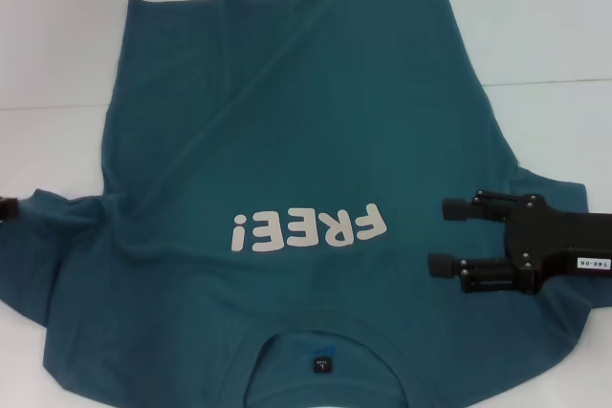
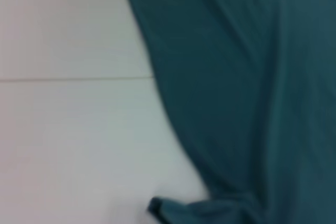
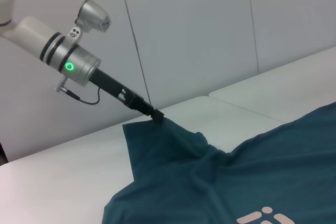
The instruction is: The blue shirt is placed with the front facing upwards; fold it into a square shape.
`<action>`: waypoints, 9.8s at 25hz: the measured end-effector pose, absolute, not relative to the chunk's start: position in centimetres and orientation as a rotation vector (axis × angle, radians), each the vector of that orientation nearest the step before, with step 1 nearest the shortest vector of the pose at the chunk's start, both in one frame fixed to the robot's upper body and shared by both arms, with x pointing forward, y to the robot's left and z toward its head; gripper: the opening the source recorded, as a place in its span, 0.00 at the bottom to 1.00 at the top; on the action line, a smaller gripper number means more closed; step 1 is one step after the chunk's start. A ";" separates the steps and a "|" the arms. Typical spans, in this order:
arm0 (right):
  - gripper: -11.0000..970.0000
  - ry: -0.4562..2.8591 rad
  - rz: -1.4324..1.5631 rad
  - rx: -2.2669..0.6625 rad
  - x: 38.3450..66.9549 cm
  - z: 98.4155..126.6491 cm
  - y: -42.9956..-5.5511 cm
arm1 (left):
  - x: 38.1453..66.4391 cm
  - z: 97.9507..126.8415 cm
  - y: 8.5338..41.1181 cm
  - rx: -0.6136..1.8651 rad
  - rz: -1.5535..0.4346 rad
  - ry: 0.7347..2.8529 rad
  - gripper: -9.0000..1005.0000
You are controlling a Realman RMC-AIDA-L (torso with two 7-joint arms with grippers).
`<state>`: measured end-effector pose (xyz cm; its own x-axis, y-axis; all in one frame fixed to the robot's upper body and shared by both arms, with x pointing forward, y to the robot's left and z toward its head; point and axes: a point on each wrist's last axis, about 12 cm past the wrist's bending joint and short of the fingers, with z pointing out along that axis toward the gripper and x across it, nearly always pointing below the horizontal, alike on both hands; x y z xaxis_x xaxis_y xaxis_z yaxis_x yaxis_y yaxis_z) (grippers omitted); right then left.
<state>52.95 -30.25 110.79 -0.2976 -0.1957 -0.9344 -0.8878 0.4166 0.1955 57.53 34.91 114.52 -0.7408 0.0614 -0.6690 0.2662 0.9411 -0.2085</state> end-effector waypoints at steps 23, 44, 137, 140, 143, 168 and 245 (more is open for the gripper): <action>0.94 1.764 0.921 -0.930 53.1 110.7 -30.5 | 58.8 113.3 20.8 0.509 -0.500 2.364 0.05; 0.94 1.912 0.997 -0.455 53.0 115.9 -36.8 | 54.9 113.7 23.8 0.867 -0.925 1.701 0.70; 0.05 2.614 0.625 0.139 58.5 110.6 -39.4 | 53.9 108.9 24.9 0.804 -0.992 1.745 0.83; 0.05 2.608 0.612 0.133 58.6 111.0 -39.8 | 53.9 108.9 24.9 0.803 -0.994 1.747 0.83; 0.05 2.604 0.604 0.121 58.7 111.5 -40.0 | 53.9 108.9 24.9 0.803 -0.995 1.747 0.83; 0.06 2.643 0.556 -0.266 63.5 117.6 -32.6 | 54.2 109.3 24.9 0.820 -0.997 1.736 0.83; 0.30 2.603 0.508 0.089 64.2 110.3 -31.2 | 54.9 109.8 24.0 0.865 -1.005 1.715 0.83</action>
<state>64.15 -31.24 110.33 -0.8811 0.1519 -0.4478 -0.0276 0.9289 0.3694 54.87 24.05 109.79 -0.3132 0.1097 -0.9433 0.8766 0.4155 -0.2427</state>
